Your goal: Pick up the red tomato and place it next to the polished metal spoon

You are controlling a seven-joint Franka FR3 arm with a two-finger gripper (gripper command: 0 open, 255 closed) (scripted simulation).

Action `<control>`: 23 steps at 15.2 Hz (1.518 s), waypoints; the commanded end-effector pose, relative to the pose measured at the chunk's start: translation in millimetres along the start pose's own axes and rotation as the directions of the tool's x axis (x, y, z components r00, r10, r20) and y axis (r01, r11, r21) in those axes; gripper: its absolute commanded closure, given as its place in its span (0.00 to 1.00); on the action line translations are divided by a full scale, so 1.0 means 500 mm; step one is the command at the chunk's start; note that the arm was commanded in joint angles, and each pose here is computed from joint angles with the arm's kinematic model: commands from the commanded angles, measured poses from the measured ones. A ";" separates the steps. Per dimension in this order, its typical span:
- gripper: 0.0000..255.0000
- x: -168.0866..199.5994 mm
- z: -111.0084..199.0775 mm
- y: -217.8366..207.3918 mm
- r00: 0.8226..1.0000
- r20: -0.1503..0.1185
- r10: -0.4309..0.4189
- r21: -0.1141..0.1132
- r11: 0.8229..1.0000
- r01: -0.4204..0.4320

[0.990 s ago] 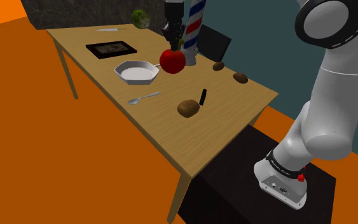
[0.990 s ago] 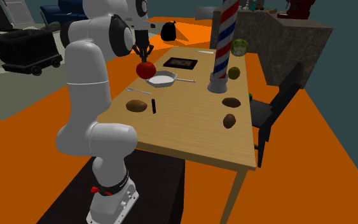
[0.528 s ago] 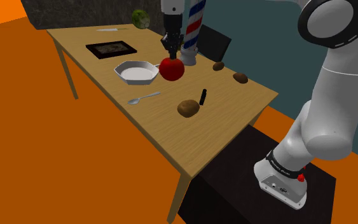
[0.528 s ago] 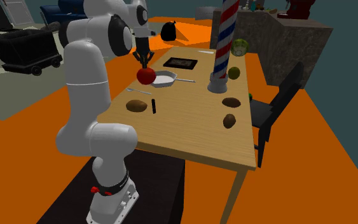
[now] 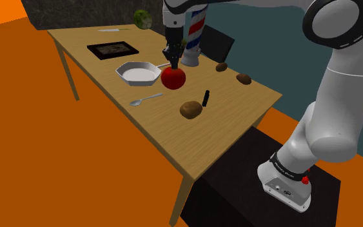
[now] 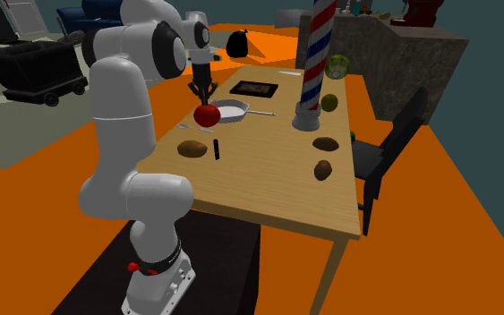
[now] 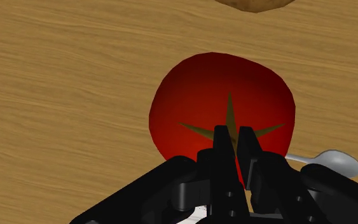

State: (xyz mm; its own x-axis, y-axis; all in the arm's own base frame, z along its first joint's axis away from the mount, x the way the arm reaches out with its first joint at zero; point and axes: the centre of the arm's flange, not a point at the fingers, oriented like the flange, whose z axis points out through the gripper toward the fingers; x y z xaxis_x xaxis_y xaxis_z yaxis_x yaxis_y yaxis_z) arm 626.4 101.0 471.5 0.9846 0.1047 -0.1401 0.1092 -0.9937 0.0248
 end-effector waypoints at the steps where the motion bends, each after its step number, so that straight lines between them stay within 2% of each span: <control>1: 1.00 0.004 0.020 0.001 1.000 -0.001 0.000 0.000 1.000 0.000; 11: 1.00 0.020 0.127 -0.001 1.000 -0.001 0.000 0.000 1.000 0.000; 19: 1.00 0.020 0.127 -0.001 1.000 -0.001 0.000 0.000 1.000 0.000; 20: 0.00 0.020 0.127 -0.001 1.000 -0.001 0.000 0.000 1.000 0.000; 23: 0.00 0.020 0.127 -0.001 1.000 -0.001 0.000 0.000 1.000 0.000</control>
State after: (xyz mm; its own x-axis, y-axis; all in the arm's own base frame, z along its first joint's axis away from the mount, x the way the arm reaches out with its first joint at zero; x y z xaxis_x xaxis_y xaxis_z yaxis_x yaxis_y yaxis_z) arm 627.2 100.3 407.2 0.9847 0.1048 -0.1392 0.1093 -0.9937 0.0246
